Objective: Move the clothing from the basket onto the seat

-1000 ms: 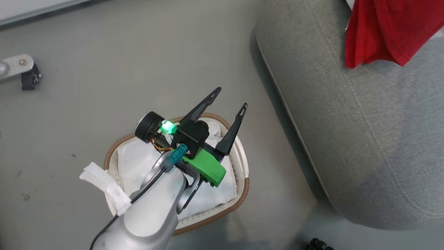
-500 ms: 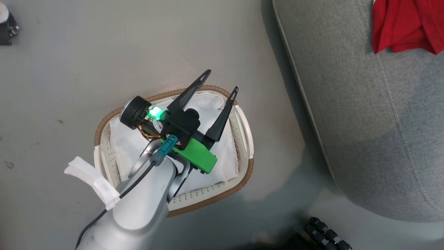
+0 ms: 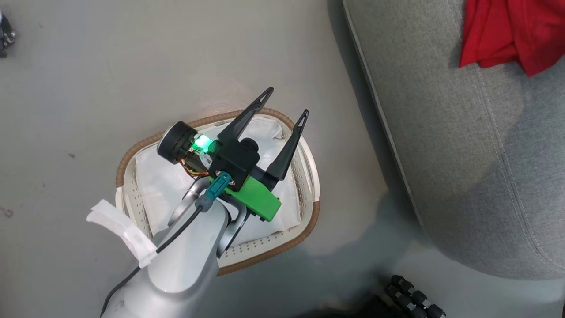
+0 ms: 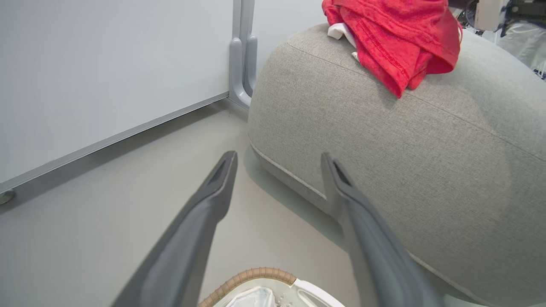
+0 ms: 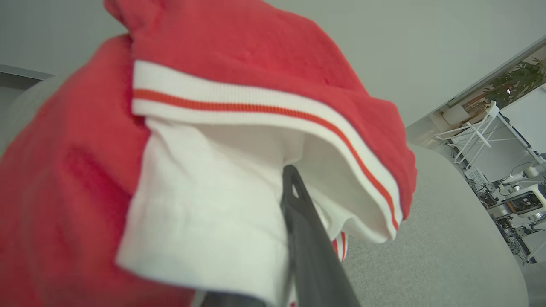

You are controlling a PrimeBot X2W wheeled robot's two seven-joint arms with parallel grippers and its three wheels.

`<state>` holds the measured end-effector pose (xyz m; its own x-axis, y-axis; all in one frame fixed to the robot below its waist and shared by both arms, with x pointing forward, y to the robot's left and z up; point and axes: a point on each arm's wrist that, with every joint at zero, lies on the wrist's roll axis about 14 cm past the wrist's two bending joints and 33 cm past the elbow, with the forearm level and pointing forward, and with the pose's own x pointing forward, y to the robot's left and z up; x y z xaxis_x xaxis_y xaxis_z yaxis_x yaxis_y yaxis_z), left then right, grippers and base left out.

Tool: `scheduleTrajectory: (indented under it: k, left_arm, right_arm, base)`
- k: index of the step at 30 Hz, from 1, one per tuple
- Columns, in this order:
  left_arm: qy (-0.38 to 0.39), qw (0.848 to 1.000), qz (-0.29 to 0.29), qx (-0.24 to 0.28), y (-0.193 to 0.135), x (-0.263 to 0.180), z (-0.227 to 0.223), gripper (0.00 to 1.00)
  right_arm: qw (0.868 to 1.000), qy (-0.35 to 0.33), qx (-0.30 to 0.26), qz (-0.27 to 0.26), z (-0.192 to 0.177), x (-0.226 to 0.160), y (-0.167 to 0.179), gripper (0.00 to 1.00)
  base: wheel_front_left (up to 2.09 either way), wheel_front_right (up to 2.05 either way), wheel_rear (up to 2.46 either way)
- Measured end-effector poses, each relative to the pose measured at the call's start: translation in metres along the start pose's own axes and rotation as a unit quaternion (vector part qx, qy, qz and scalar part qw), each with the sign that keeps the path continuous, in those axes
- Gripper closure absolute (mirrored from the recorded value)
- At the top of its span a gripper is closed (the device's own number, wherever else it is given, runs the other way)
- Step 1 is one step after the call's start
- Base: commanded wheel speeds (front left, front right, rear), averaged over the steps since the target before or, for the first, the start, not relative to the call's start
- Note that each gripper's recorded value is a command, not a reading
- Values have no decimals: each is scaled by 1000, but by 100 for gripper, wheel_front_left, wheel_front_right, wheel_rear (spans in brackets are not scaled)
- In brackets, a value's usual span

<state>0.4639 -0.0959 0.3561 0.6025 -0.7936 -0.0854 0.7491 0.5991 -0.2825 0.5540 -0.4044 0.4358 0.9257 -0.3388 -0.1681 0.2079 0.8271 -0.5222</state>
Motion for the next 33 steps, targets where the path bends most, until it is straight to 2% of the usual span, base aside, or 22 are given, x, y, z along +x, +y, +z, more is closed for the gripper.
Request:
scheduleTrajectory:
  k: [10,21,28,33]
  left_arm:
    - [-24,1000,11,11,-6,-6,31,0]
    - [-58,997,55,18,-7,-33,77,0]
    - [-74,991,109,28,6,-67,99,0]
    - [-100,981,168,19,22,-101,117,0]
  right_arm:
    - [1000,-26,5,7,14,-29,-7,0]
    - [995,-97,14,12,71,-47,-20,0]
    - [988,-138,43,45,106,-56,7,0]
    - [977,-180,89,79,142,-68,40,0]
  base:
    - [0,0,0]
    - [0,0,0]
    - [0,0,0]
    - [0,0,0]
